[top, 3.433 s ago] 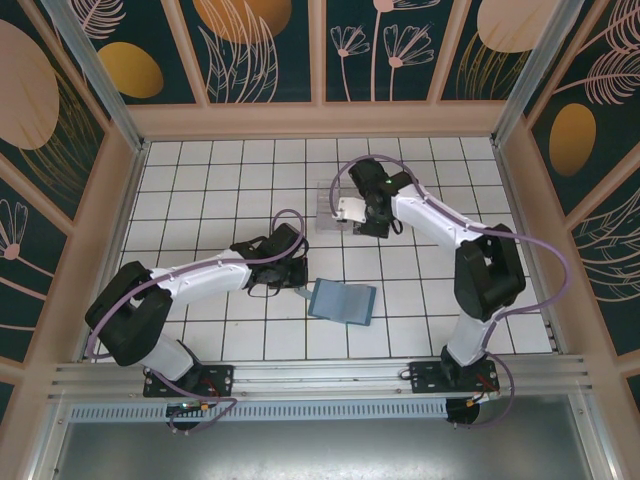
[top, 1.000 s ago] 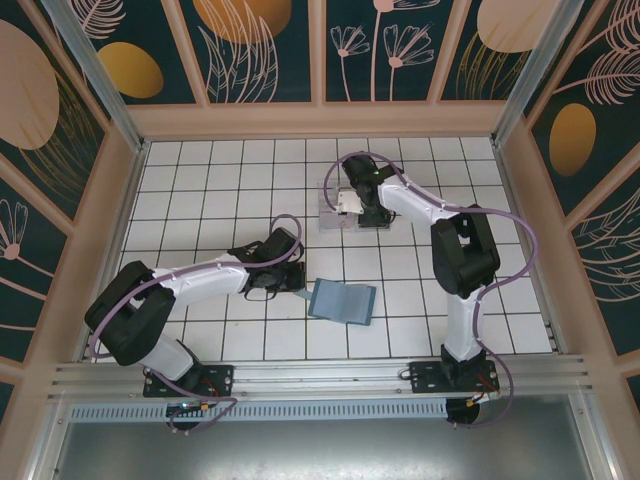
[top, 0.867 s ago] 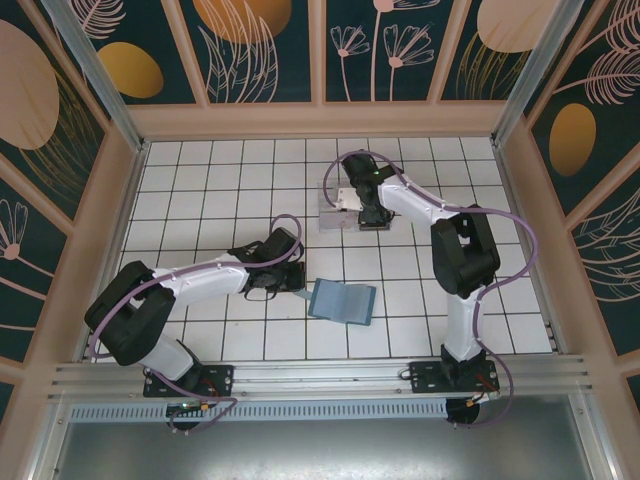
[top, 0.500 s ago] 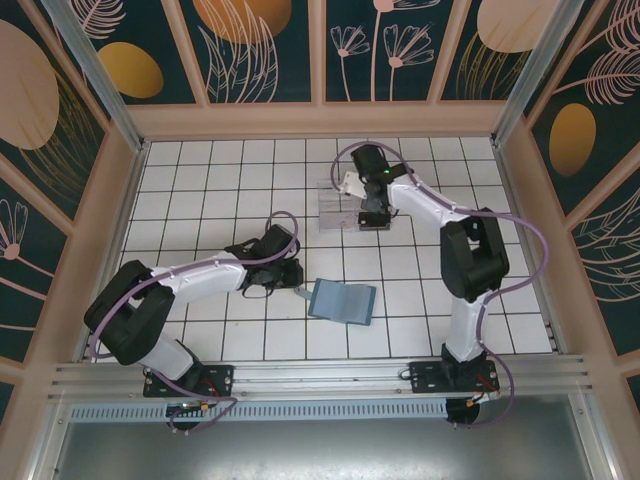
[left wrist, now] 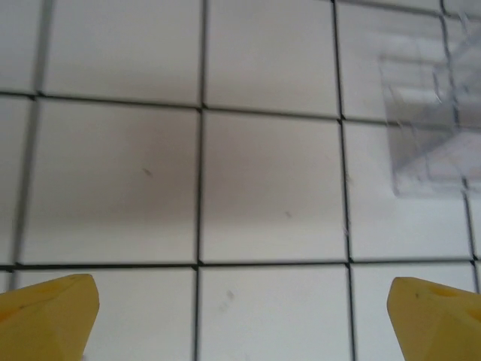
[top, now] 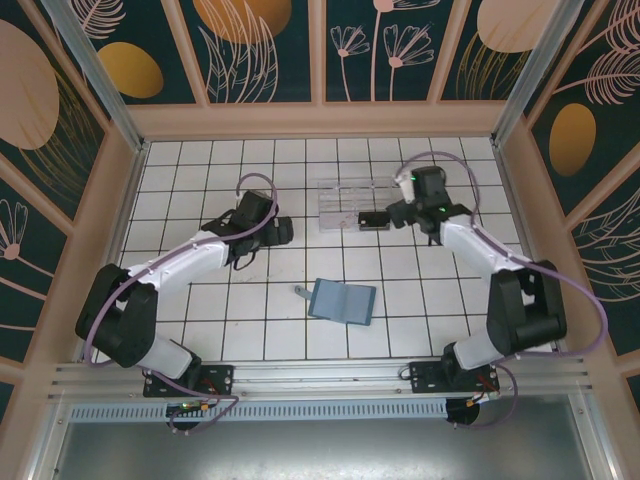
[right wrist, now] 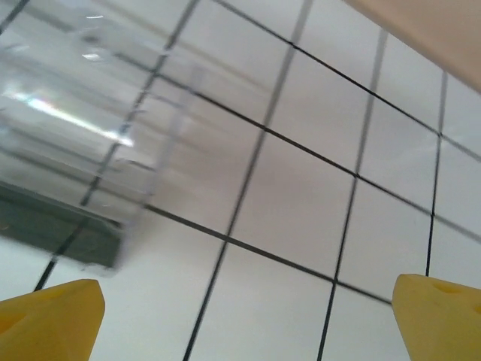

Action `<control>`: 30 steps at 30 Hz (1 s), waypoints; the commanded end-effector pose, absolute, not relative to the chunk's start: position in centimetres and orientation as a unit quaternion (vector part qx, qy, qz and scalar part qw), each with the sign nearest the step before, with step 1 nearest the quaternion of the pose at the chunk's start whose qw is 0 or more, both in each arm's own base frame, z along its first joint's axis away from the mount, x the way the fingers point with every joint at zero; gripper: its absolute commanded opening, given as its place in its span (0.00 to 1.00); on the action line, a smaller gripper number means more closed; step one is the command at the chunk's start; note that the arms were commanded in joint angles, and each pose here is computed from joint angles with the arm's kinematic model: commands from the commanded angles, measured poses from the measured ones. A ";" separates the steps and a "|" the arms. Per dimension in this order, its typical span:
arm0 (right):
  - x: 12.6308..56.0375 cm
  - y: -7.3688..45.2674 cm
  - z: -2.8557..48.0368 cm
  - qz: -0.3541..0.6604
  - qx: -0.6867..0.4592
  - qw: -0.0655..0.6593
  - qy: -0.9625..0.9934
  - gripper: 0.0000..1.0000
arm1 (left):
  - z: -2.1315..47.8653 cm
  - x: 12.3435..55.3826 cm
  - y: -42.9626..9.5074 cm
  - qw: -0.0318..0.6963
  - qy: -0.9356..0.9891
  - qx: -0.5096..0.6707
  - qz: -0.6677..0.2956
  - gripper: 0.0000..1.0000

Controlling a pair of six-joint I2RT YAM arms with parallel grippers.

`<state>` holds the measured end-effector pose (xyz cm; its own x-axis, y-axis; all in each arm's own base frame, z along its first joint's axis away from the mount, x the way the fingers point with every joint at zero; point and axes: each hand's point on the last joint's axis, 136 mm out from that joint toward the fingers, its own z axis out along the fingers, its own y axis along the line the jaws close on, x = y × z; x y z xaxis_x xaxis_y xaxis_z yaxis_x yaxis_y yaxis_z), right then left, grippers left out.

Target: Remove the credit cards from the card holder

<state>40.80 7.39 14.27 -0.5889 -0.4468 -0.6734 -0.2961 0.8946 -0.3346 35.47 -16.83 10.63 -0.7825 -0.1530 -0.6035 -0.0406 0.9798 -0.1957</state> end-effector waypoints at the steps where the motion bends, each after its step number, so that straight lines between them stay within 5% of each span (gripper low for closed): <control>1: 41.1 5.6 16.5 -0.007 -0.074 0.497 0.864 0.99 | 11.6 37.4 -11.8 0.380 0.921 -0.074 0.030 0.98; 16: 37.8 -3.8 13.9 -0.014 0.124 0.642 0.756 0.99 | 14.5 37.5 2.0 0.524 0.806 -0.196 0.195 0.99; 30: 37.2 -2.4 12.3 -0.004 0.092 0.660 0.746 0.99 | 15.3 36.3 5.2 0.658 0.724 -0.175 0.112 0.99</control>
<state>37.03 -2.31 10.32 -0.2018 0.1319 -0.9705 0.1440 0.9841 0.1038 34.37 5.79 11.03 -0.2402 -0.1297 -0.9620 -0.4715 0.8819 -0.0011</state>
